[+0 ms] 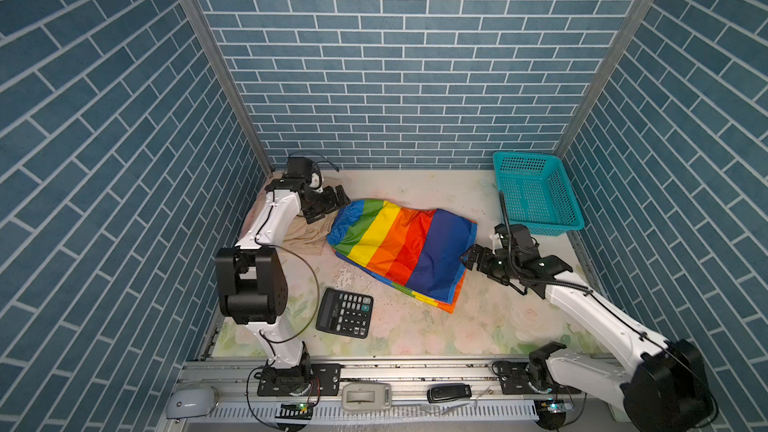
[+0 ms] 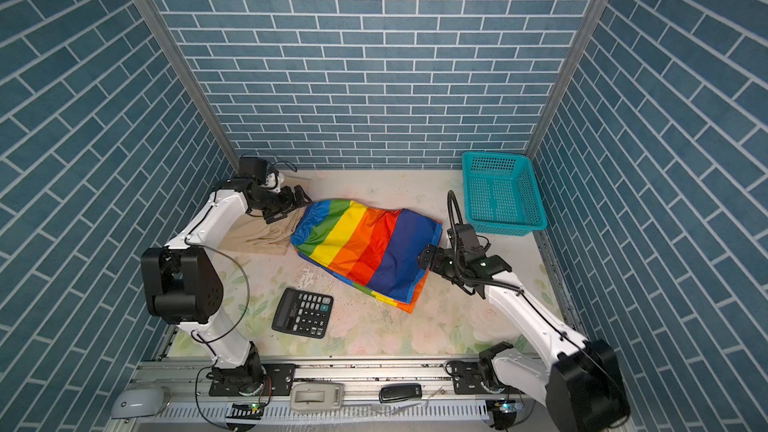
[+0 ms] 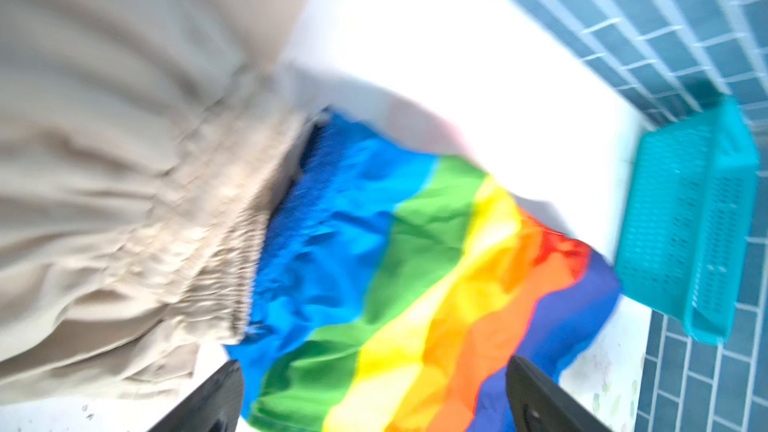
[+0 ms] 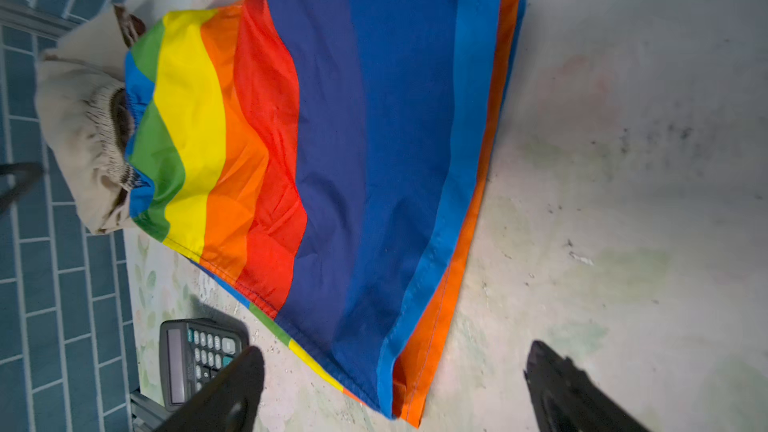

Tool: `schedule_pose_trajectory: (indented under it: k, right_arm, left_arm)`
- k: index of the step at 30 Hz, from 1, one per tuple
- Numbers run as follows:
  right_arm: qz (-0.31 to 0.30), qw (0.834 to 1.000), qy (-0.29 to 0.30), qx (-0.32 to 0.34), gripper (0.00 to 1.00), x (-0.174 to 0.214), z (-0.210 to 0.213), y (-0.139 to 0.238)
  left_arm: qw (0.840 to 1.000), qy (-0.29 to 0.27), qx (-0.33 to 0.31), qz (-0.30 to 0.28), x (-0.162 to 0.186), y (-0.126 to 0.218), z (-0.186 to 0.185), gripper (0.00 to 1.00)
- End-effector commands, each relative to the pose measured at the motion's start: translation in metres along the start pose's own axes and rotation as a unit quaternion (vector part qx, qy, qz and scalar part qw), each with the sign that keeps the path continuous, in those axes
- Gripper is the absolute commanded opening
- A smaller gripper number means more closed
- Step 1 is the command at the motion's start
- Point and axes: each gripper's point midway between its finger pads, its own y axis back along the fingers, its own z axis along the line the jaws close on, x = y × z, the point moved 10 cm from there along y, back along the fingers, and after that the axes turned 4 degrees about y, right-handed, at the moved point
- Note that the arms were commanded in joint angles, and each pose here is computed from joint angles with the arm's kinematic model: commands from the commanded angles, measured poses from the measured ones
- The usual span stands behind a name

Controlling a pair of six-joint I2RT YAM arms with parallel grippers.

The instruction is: Fold and stack the shorts

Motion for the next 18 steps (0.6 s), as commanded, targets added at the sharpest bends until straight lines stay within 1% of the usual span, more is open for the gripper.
schedule_pose_trajectory:
  k: [1, 2, 3, 6, 8, 11, 15, 18]
  right_arm:
    - [0.029, 0.999, 0.02, -0.011, 0.98, -0.013, 0.0, -0.03]
    - [0.031, 0.999, 0.024, -0.008, 0.98, -0.018, -0.001, -0.038]
    - [0.033, 0.999, 0.03, 0.0, 0.98, -0.022, -0.002, -0.044]
    - [0.044, 0.997, 0.056, 0.041, 0.98, -0.035, -0.005, -0.061]
    - [0.049, 0.994, 0.067, 0.064, 0.96, -0.04, -0.008, -0.071]
    - [0.059, 0.991, 0.076, 0.094, 0.91, -0.043, -0.015, -0.084]
    - [0.07, 0.988, 0.082, 0.111, 0.74, -0.05, -0.02, -0.102]
    - [0.074, 0.987, 0.082, 0.115, 0.55, -0.057, -0.024, -0.114]
  left_arm:
    - [0.997, -0.028, 0.048, 0.044, 0.013, -0.024, -0.032, 1.0]
    - [0.995, -0.017, 0.076, 0.066, 0.016, -0.041, -0.039, 1.0]
    - [0.993, -0.013, 0.083, 0.077, 0.018, -0.053, -0.042, 1.0]
    - [0.994, -0.028, 0.054, 0.094, 0.023, -0.086, -0.043, 1.0]
    - [0.993, -0.02, 0.04, 0.113, 0.025, -0.106, -0.035, 0.99]
    - [0.99, -0.007, 0.01, 0.139, 0.031, -0.124, -0.019, 1.0]
    - [0.989, 0.009, -0.013, 0.149, 0.041, -0.134, 0.001, 1.0]
    - [0.987, 0.022, -0.021, 0.16, 0.047, -0.139, 0.01, 1.0]
